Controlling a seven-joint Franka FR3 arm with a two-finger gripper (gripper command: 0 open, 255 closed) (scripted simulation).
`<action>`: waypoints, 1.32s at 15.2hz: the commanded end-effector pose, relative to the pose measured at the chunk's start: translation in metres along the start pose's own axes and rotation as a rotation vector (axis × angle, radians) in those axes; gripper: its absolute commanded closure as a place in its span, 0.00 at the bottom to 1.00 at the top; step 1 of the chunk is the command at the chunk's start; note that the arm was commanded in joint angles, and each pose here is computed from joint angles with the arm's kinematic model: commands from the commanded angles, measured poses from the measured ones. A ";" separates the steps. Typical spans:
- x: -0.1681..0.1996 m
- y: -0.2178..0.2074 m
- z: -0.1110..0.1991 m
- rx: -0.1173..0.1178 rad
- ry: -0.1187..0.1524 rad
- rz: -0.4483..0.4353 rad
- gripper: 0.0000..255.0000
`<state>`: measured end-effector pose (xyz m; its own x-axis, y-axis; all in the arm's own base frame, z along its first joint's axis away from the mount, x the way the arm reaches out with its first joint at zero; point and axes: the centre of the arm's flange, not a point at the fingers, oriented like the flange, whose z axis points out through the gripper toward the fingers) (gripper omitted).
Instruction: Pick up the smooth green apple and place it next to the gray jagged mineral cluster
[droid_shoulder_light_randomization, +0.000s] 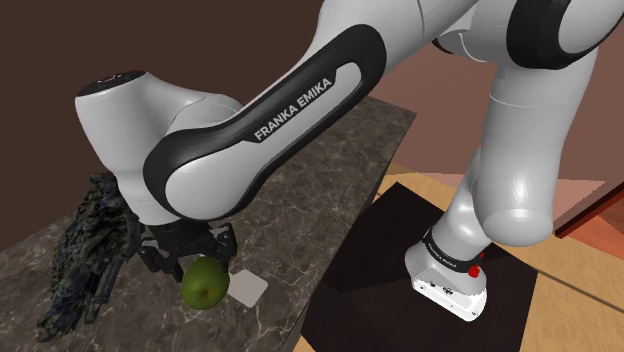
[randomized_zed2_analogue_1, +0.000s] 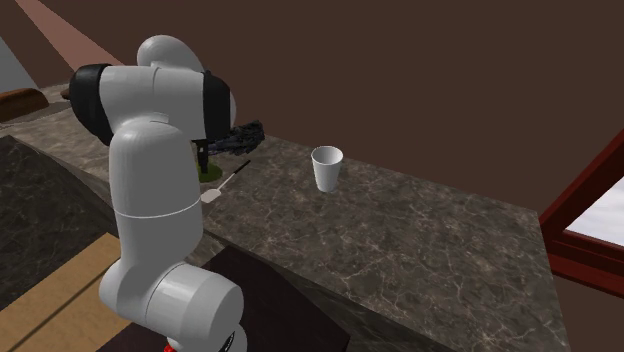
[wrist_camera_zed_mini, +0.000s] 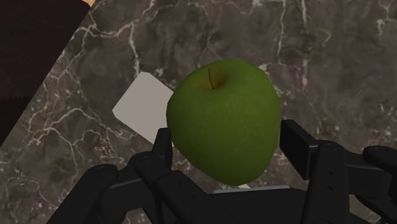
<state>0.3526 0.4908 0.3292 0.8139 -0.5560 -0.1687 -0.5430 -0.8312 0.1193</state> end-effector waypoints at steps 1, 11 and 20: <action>0.000 0.000 0.000 0.000 0.000 0.000 1.00; 0.000 0.000 -0.026 0.000 0.000 0.000 0.00; 0.000 0.000 -0.050 0.000 0.000 0.000 0.00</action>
<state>0.3629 0.4911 0.3778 0.8140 -0.5559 -0.1686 -0.5430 -0.8312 0.1190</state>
